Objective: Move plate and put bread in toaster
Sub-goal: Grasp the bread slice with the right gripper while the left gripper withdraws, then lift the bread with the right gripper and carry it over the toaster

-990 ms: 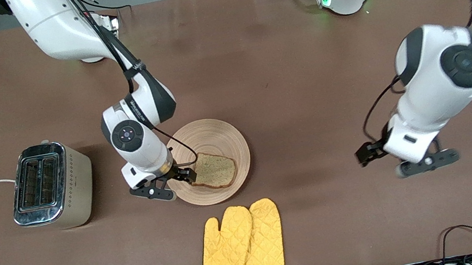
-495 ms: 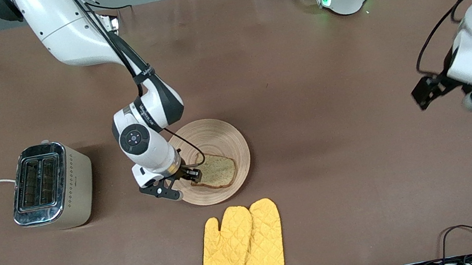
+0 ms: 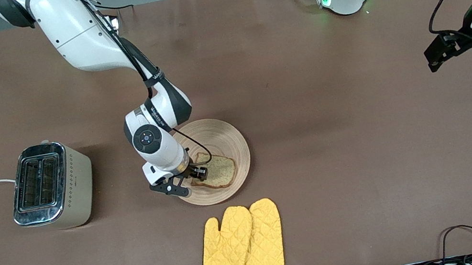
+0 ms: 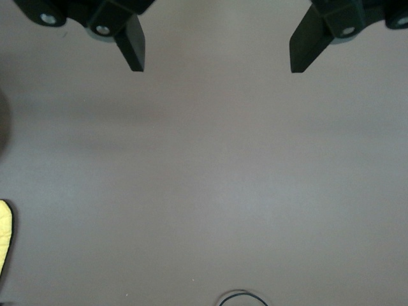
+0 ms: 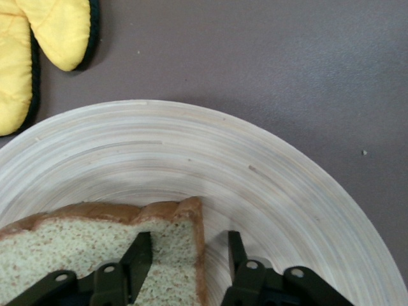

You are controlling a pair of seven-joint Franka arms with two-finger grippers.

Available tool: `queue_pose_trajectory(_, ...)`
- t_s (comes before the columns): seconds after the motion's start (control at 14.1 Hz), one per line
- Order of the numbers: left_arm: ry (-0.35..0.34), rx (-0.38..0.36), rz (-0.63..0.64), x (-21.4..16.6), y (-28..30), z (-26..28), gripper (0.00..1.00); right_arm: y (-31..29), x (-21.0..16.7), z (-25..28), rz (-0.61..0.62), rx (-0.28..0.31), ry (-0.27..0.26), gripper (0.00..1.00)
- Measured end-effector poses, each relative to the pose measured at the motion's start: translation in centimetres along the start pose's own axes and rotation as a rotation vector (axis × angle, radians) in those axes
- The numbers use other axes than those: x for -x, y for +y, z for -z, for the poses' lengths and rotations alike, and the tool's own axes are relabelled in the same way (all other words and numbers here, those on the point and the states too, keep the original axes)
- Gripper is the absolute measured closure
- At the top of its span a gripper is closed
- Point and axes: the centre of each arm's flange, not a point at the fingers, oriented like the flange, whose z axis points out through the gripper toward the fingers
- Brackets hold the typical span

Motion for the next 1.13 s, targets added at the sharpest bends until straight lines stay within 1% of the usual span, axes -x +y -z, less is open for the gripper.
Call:
queue_pose_trajectory(0.07, -0.004, 0.006, -0.002, 0.4, 0.0, 0.3, 0.00, -0.1, 0.1, 0.0, -0.001, -0.004, 0.000, 0.46)
queue_pose_trajectory(0.14, -0.005, 0.012, -0.002, 0.8, -0.1, 0.7, 0.00, -0.2, 0.2, 0.0, -0.010, -0.014, -0.001, 0.54)
queue_pose_trajectory(0.28, -0.008, 0.020, 0.003, 1.7, -0.7, 1.2, 0.00, -0.4, 0.2, 0.0, -0.036, -0.035, -0.009, 0.75)
queue_pose_trajectory(0.49, -0.011, 0.019, 0.008, 2.5, -1.5, 1.4, 0.00, -0.3, 0.1, 0.1, -0.051, -0.044, -0.014, 0.89)
queue_pose_trajectory(0.64, -0.013, 0.018, 0.011, 2.5, -1.7, 1.3, 0.00, -0.3, 0.1, 0.2, -0.050, -0.038, -0.021, 0.91)
queue_pose_trajectory(0.78, -0.013, 0.019, 0.011, 2.5, -1.7, 1.2, 0.00, -0.4, -0.1, 0.6, -0.039, -0.006, -0.049, 0.91)
queue_pose_trajectory(0.92, -0.013, 0.019, 0.011, 2.5, -1.7, 1.2, 0.00, -0.2, -0.5, 1.8, 0.000, 0.060, -0.063, 0.91)
queue_pose_trajectory(1.13, -0.013, 0.024, 0.011, 2.5, -1.6, 1.2, 0.00, -0.4, -2.4, 7.1, 0.067, 0.185, -0.072, 0.91)
